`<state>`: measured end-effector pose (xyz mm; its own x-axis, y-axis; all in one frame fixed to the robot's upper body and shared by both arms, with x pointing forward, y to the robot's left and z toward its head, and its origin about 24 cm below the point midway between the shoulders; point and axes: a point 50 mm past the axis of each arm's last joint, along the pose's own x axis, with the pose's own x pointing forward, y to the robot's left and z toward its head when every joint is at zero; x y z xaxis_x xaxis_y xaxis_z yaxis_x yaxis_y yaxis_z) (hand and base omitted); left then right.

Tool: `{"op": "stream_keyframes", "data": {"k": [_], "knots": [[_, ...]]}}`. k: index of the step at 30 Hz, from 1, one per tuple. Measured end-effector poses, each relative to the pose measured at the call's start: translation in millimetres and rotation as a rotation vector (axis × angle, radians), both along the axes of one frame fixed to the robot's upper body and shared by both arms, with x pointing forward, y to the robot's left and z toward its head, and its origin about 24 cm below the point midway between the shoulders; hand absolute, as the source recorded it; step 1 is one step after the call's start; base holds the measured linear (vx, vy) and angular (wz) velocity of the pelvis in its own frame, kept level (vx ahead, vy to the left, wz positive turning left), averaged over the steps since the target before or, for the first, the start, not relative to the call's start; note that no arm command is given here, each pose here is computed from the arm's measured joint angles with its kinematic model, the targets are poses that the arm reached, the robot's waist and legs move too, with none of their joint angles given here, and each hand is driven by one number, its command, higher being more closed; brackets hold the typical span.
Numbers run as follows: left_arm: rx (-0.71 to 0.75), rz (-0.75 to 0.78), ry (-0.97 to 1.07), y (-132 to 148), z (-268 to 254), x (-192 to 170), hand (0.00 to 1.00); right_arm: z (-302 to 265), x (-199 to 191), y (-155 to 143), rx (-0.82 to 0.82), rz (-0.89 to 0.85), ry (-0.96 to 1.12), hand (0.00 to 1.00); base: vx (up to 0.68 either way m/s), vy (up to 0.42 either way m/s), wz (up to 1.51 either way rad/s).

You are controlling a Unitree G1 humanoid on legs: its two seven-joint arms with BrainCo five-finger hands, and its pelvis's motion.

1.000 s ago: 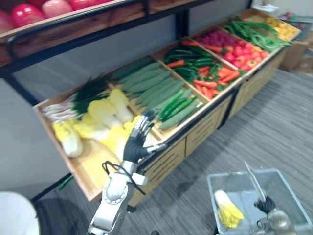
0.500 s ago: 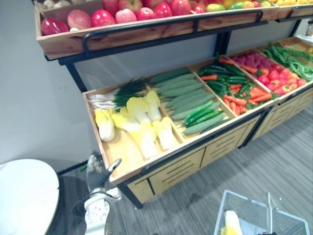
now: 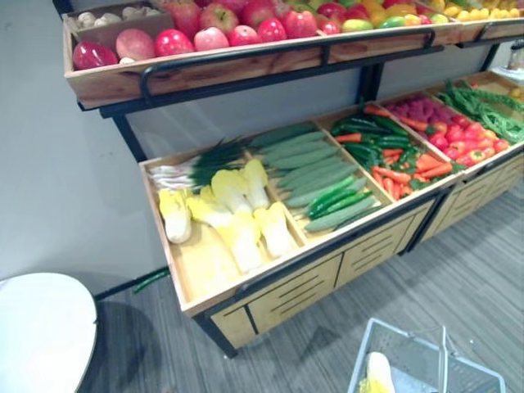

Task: Pick vegetable in the basket

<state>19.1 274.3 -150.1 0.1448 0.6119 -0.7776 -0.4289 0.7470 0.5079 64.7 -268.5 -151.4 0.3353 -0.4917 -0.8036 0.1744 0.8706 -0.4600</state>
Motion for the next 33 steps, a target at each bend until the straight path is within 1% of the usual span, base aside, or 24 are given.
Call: {"op": "stream_keyframes", "data": {"k": [4,6,12,13,17,21,25,28,33], "knots": [[-0.121,-0.065,0.051,-17.8,-9.6,-9.8,0.0,-0.5,1.3,1.5,0.011,0.015,0.002,1.0,0.0,-0.006,-0.27],[-0.136,-0.103,0.079,-23.6,-11.9,-12.0,0.0,-0.6,1.4,1.9,0.012,0.019,0.002,1.0,0.0,-0.01,-0.24],[-0.196,-0.279,0.097,-51.6,-18.5,3.5,0.0,-2.9,0.0,6.5,0.02,0.043,0.021,1.0,0.01,-0.008,-0.13],[-0.196,-0.321,0.103,-53.1,-18.7,5.6,0.0,-3.3,0.0,8.1,0.023,0.046,0.022,1.0,0.04,-0.008,-0.11],[-0.179,-0.404,0.116,-55.8,-18.6,10.3,0.0,-3.7,4.8,12.2,0.023,0.054,0.012,1.0,0.03,-0.007,-0.15],[-0.132,-0.511,0.133,-56.6,-17.6,18.0,0.0,-3.8,4.6,12.8,0.016,0.05,0.011,1.0,0.03,-0.007,-0.08],[-0.12,-0.551,0.13,-57.1,-17.1,22.2,0.0,-3.1,8.0,13.0,0.015,0.052,-0.002,1.0,0.02,-0.003,-0.17],[-0.099,-0.619,0.136,-57.2,-16.3,28.1,0.0,-3.2,7.9,13.9,0.017,0.046,-0.008,1.0,0.01,0.003,-0.09],[-0.088,-0.653,0.133,-57.9,-15.7,33.5,0.0,-3.2,8.9,15.2,0.013,0.043,-0.016,1.0,0.01,0.007,-0.07]]}}
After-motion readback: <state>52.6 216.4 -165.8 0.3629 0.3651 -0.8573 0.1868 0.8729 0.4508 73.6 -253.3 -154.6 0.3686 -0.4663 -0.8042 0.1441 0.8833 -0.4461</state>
